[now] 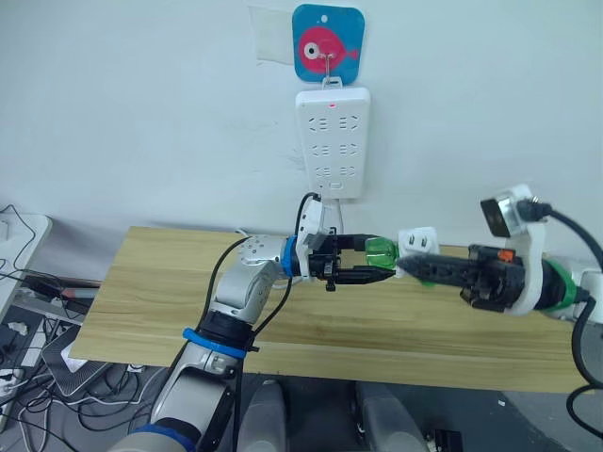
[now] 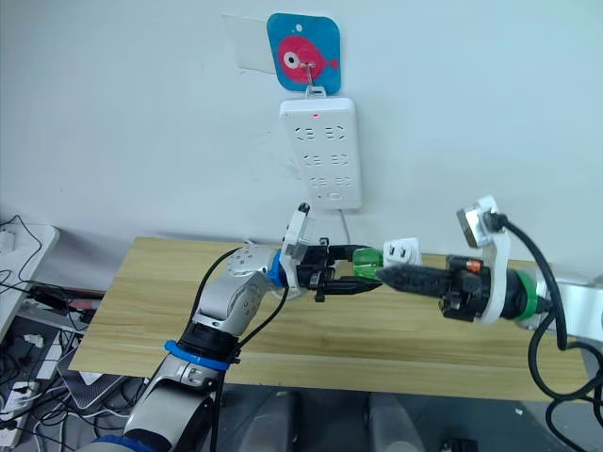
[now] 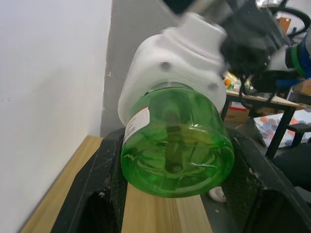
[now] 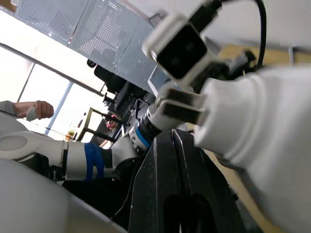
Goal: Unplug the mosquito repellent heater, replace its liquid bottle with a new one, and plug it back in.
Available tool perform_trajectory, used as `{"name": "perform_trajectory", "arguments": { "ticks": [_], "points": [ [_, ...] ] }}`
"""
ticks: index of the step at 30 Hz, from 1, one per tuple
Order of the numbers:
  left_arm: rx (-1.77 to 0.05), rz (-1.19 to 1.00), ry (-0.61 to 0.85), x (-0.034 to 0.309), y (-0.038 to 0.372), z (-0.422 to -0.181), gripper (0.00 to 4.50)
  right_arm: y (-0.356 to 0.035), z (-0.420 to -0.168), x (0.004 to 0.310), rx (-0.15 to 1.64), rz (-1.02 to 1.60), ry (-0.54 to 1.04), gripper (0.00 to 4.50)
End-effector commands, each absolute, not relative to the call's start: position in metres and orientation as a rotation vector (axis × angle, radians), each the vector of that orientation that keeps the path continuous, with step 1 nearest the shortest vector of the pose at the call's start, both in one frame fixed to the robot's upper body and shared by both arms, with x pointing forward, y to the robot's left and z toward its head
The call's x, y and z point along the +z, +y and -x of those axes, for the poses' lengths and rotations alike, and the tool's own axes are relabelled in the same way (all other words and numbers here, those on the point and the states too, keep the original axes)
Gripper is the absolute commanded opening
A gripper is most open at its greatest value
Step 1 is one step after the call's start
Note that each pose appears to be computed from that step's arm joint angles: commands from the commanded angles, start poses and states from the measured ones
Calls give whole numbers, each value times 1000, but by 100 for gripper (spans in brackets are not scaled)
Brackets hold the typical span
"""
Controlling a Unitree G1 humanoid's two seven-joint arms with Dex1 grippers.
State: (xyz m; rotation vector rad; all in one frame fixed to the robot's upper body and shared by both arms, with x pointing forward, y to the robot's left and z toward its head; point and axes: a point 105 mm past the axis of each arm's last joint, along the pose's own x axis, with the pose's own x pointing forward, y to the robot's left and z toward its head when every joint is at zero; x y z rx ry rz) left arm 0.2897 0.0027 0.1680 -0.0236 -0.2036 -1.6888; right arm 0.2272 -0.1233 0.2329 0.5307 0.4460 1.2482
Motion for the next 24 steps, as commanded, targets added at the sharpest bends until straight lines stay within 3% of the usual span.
{"name": "perform_trajectory", "arguments": {
  "ticks": [1, 5, 15, 20, 24],
  "points": [
    [-1741, -7, -234, 170, 0, -282, 223, -122, -233, 250, 1252, -505, 398, 4],
    [-1776, -20, -223, 167, 1, -278, 223, -119, -251, 253, 1166, -470, 414, 4],
    [-1825, 84, -217, 180, 6, -270, 223, -140, -283, 204, 999, -386, 544, 4],
    [-1771, 126, -214, 185, 6, -275, 223, -144, -274, 183, 999, -407, 600, 4],
    [-1674, 156, -192, 188, 6, -291, 223, -138, -254, 179, 1058, -430, 633, 4]
  ]
}}
